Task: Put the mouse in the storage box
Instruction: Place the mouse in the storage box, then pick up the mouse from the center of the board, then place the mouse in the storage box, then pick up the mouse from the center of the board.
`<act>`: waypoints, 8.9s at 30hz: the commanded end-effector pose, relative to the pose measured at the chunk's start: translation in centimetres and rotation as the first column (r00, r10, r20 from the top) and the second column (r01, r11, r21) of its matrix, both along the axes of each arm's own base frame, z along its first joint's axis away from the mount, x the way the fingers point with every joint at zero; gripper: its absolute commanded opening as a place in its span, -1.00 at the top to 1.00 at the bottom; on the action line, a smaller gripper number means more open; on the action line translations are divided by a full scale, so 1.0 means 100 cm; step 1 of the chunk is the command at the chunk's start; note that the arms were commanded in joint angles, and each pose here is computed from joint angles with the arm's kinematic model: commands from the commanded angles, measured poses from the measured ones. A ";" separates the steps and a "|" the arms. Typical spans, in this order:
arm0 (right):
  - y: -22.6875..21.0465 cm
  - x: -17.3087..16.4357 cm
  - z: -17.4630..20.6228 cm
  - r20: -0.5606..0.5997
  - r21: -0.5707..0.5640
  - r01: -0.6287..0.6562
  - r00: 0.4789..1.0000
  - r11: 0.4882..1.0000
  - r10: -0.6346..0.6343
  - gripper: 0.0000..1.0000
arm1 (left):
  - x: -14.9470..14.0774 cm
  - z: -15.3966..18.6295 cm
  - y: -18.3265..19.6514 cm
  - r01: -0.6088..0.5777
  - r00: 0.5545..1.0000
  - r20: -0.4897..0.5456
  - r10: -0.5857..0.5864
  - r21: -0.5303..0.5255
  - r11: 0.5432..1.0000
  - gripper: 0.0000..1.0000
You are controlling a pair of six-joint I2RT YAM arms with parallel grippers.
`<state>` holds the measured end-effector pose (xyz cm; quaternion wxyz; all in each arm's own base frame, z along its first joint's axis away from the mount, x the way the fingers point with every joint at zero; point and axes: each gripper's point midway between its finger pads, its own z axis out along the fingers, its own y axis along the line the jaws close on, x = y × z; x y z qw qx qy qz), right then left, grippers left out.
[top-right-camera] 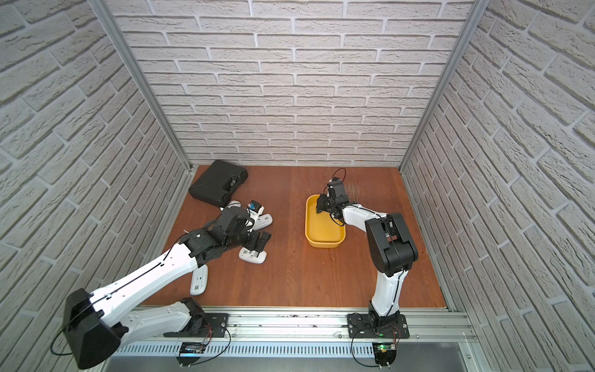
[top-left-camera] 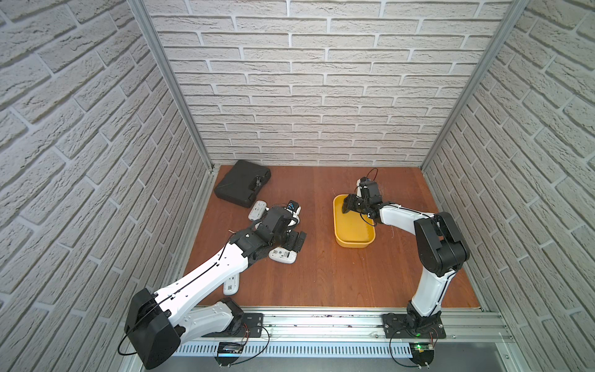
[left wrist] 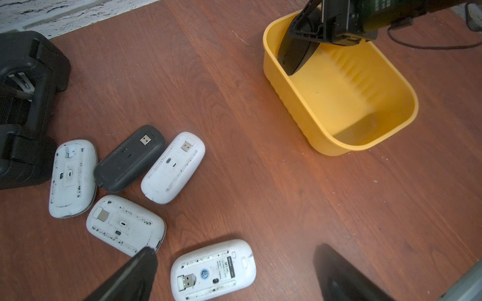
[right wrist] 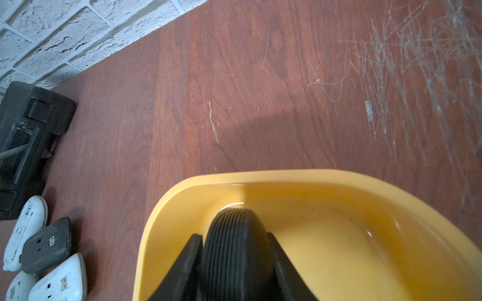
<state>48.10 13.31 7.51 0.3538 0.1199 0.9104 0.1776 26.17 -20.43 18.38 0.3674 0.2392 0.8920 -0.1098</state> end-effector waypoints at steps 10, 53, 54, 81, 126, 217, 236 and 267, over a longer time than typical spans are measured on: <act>-0.032 -0.008 0.004 -0.012 -0.110 0.077 0.997 0.991 -0.078 -0.23 | 0.003 -0.015 0.002 -0.029 0.999 -0.023 0.029 -0.001 1.000 -0.96; 0.024 -0.085 0.079 0.112 -0.152 -0.252 0.956 0.956 0.270 -0.37 | 0.079 -0.167 0.129 -0.684 0.622 -0.368 0.691 0.174 0.708 -0.71; 0.024 -0.085 0.079 0.112 -0.151 -0.252 0.956 0.956 0.269 -0.37 | 0.079 -0.168 0.128 -0.683 0.623 -0.371 0.688 0.171 0.710 -0.70; 0.034 -0.099 0.089 0.143 -0.050 -0.278 0.949 0.959 0.282 -0.28 | 0.063 -0.153 0.117 -0.610 0.694 -0.400 0.598 0.114 0.784 -0.06; 0.210 -0.160 0.139 0.188 0.363 -0.612 0.787 0.703 0.588 0.37 | 0.010 0.023 -0.060 0.301 0.949 0.177 -0.260 -0.275 0.913 0.07; 0.058 -0.105 0.087 0.109 -0.504 -0.371 0.868 0.780 0.484 -0.50 | 0.008 -0.082 0.080 -0.551 0.787 -0.380 0.486 -0.080 0.831 -0.91; 0.061 -0.114 0.105 0.185 -0.446 -0.364 0.857 0.818 0.482 -0.53 | -0.030 -0.126 0.028 -0.687 0.615 -0.525 0.587 0.008 0.727 -0.95; 0.069 -0.127 0.126 0.230 -0.359 -0.391 0.843 0.848 0.486 -0.52 | -0.031 -0.186 0.040 -0.456 0.656 -0.456 0.601 0.394 0.798 -0.49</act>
